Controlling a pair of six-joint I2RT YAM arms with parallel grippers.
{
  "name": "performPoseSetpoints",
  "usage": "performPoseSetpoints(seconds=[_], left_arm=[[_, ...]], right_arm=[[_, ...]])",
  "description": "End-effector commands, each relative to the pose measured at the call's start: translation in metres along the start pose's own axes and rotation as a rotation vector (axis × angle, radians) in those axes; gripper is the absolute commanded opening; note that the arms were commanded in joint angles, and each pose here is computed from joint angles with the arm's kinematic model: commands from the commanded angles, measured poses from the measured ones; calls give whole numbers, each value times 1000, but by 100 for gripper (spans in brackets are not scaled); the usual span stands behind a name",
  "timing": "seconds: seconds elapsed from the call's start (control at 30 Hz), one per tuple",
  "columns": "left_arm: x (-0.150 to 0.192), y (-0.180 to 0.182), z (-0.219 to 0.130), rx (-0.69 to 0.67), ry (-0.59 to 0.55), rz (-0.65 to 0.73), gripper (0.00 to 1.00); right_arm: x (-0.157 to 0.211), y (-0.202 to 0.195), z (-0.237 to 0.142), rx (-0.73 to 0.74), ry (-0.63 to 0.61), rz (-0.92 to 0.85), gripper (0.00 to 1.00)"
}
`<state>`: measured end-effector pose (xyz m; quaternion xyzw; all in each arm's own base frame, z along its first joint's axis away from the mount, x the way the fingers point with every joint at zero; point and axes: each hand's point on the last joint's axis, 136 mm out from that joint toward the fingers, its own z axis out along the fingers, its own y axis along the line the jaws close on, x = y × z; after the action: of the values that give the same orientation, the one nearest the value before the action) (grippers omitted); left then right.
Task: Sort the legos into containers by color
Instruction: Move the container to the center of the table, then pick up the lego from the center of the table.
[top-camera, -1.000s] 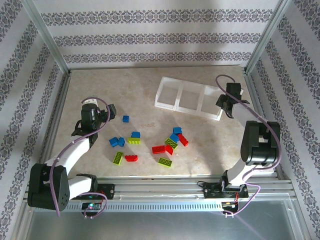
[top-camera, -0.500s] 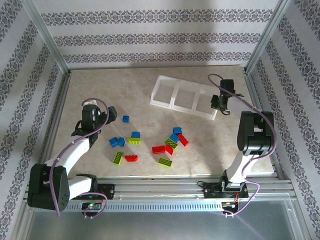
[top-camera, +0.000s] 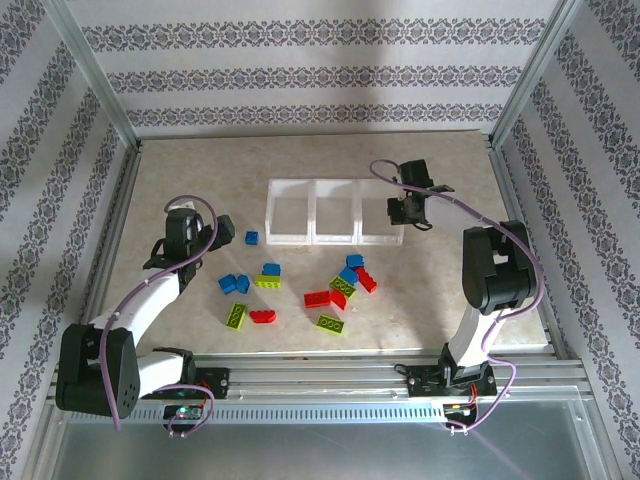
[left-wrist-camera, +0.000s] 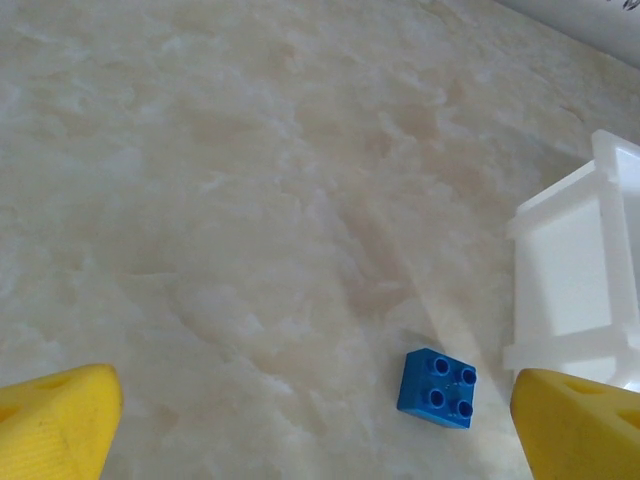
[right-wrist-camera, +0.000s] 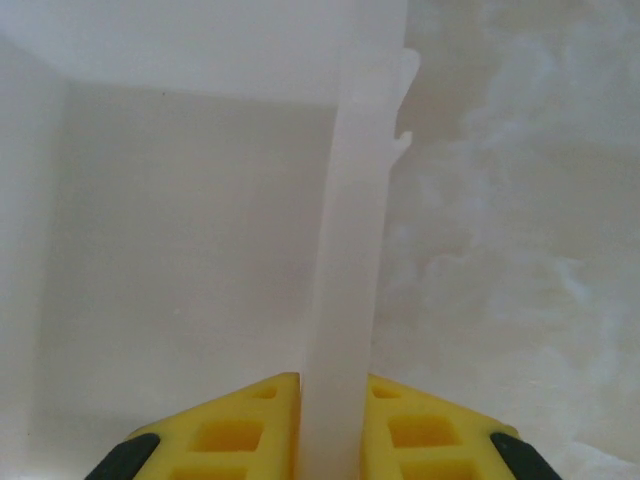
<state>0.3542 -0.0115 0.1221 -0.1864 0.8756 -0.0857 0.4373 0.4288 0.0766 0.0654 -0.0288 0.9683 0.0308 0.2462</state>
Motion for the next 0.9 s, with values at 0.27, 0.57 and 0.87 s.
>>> performPoseSetpoints(seconds=[0.27, 0.57, 0.87], left_arm=[[7, -2, -1, 13, 57, -22, 100], [20, -10, 4, 49, 156, 14, 100], [55, -29, 33, 13, 407, 148, 96]], right_arm=[[-1, -5, -20, 73, 11, -4, 49], [-13, -15, -66, 114, -94, 104, 65], [11, -22, -112, 119, -187, 237, 77]])
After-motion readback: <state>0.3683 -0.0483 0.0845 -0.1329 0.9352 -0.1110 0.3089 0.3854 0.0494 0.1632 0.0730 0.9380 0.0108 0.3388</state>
